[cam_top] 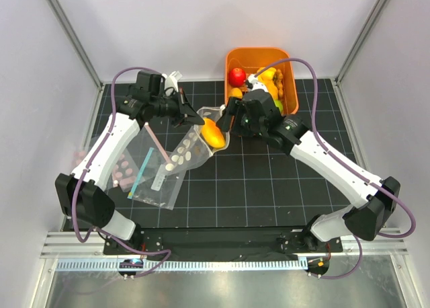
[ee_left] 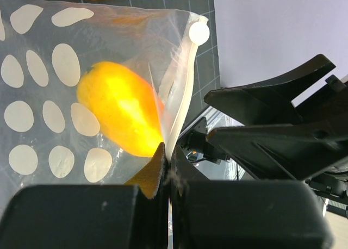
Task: Place the food in the zip-top bag and seal the zipper
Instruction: Place the fake fruit in the zipper food storage bag.
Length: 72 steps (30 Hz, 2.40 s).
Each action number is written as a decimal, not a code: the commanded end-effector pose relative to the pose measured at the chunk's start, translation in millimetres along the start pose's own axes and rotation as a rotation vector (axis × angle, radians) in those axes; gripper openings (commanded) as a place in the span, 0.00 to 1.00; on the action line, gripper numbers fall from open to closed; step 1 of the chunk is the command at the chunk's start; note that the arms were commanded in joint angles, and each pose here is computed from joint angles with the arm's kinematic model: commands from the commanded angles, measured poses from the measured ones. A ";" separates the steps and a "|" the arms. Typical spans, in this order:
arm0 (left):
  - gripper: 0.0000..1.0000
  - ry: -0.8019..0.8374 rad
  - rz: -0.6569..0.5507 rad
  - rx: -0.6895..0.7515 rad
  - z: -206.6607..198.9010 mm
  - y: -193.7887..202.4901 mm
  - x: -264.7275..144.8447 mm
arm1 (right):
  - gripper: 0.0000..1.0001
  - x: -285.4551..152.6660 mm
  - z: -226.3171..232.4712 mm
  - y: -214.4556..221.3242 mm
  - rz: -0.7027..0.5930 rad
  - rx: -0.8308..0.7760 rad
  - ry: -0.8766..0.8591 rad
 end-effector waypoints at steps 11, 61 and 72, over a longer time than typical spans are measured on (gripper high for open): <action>0.00 0.045 -0.045 0.068 -27.5 -2.6 -23.8 | 0.60 8.4 -19.8 16.8 0.030 0.011 0.052; 0.00 -0.100 -0.023 0.118 6.7 -2.5 -23.5 | 0.01 9.5 -35.6 15.9 0.201 -0.103 0.209; 0.00 -0.588 -0.086 0.276 57.1 -25.1 -71.6 | 0.01 -8.9 -62.4 -6.0 0.247 -0.266 0.413</action>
Point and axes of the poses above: each gripper's point midway between its finger pads, its own x axis out along the fingers, its own z axis along the line the jaws close on, y = z × x, the point moved 2 cm from there along -x, back along the fingers
